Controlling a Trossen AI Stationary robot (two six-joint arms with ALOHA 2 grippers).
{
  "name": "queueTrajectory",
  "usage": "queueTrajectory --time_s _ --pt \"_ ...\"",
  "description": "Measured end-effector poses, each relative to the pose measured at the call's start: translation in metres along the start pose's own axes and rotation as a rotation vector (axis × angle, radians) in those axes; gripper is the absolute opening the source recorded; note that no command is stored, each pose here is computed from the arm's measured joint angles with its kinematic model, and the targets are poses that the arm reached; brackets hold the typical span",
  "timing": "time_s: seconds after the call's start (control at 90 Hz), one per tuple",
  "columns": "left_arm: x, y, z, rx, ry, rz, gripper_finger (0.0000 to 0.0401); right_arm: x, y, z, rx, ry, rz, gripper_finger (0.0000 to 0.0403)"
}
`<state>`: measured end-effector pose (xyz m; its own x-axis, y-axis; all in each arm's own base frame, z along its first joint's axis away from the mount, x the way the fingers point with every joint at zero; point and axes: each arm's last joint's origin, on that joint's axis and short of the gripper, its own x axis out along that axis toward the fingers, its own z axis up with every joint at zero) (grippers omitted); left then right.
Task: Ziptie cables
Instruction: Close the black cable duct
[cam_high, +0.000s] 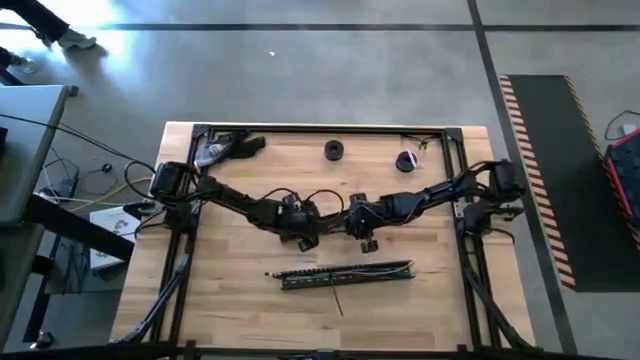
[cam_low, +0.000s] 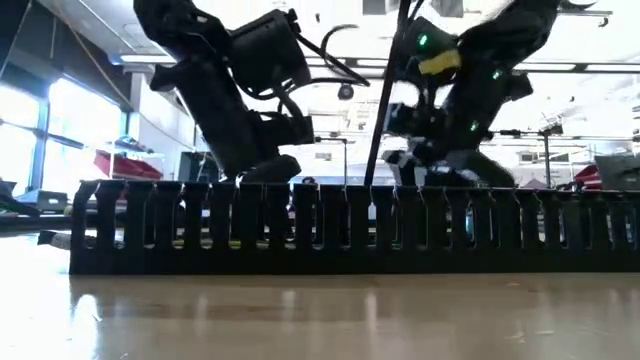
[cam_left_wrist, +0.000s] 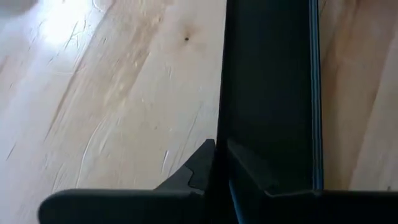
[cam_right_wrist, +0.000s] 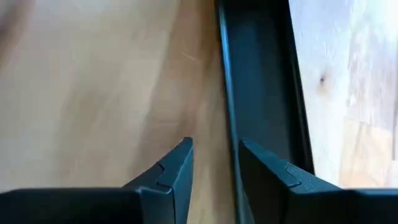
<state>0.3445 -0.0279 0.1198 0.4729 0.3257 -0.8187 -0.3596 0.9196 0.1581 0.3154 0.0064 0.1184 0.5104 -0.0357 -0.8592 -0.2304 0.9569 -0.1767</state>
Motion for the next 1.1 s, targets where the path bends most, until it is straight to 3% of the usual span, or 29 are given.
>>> queueTrajectory --time_s 0.156,0.344,0.433,0.733,0.878,1.1 --pt "0.000 0.000 0.000 0.020 -0.004 0.000 0.0023 0.015 -0.012 -0.008 0.043 0.020 0.026 0.0091" --pt "-0.006 0.001 0.002 0.091 -0.045 0.081 0.0023 0.020 -0.019 -0.012 0.070 0.009 0.080 0.0015" --pt "-0.020 0.000 0.010 0.133 -0.106 0.100 0.0024 0.018 -0.020 -0.011 0.099 0.004 0.093 0.0007" --pt "-0.052 -0.015 0.015 0.279 -0.166 -0.094 0.0030 -0.014 -0.032 -0.009 0.241 -0.052 0.157 0.0000" --pt "-0.041 -0.023 0.009 0.323 -0.151 -0.088 0.0067 -0.020 -0.036 -0.011 0.266 -0.050 0.214 0.0000" --pt "-0.019 -0.028 0.003 0.330 -0.155 0.034 0.0161 -0.023 -0.035 -0.011 0.265 -0.049 0.229 0.0000"
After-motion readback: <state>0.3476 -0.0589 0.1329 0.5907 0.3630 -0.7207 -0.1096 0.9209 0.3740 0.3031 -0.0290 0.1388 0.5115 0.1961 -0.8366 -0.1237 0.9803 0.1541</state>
